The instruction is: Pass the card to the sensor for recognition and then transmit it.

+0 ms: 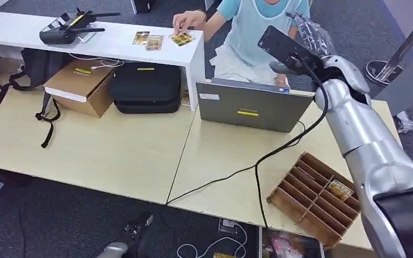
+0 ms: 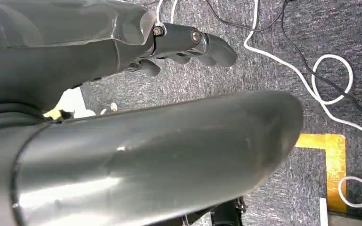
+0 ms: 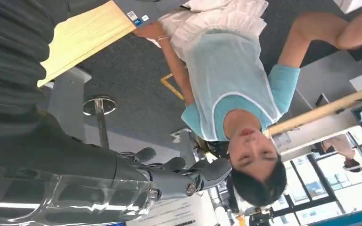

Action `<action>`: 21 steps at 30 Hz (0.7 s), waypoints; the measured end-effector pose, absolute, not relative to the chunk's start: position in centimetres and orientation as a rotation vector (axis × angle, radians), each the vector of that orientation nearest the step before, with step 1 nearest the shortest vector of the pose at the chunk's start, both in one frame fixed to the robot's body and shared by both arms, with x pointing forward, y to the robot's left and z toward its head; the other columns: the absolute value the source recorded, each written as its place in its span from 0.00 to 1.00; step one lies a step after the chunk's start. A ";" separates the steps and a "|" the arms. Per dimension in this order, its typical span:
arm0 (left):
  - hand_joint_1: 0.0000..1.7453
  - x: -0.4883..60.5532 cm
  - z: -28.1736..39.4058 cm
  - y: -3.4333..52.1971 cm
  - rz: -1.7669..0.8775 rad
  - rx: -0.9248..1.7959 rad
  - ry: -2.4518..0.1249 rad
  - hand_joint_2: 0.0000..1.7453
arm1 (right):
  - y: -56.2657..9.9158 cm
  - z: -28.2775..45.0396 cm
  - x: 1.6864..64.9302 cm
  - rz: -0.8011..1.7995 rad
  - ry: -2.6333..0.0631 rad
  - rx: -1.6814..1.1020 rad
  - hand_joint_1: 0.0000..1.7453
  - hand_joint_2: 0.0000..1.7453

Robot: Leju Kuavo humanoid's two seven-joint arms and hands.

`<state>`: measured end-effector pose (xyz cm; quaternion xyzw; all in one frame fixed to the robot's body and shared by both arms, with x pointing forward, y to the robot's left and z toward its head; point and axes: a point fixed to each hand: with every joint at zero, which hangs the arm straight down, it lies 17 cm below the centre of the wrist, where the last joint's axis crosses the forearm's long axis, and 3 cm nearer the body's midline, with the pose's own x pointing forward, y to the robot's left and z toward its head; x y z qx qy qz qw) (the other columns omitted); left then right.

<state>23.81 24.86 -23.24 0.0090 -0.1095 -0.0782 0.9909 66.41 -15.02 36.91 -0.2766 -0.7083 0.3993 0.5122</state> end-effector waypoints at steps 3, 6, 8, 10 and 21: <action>0.00 23.8 -23.2 24.9 -0.158 0.018 -0.220 0.00 | -15.1 36.9 66.4 0.958 -1.704 -0.663 0.00 1.00; 0.00 23.7 -23.3 25.0 -0.170 0.021 -0.218 0.00 | -16.8 37.5 66.3 0.921 -1.687 -0.549 0.00 1.00; 0.00 23.7 -23.3 25.2 -0.173 0.025 -0.218 0.00 | -17.7 37.9 66.1 0.890 -1.689 -0.474 0.00 1.00; 0.00 23.6 -23.3 25.4 -0.175 0.027 -0.216 0.00 | -18.5 38.2 65.5 0.837 -1.692 -0.323 0.00 1.00; 0.00 20.3 -24.7 26.9 -0.121 0.044 -0.165 0.00 | -26.0 40.2 62.5 0.548 -1.814 0.111 0.00 1.00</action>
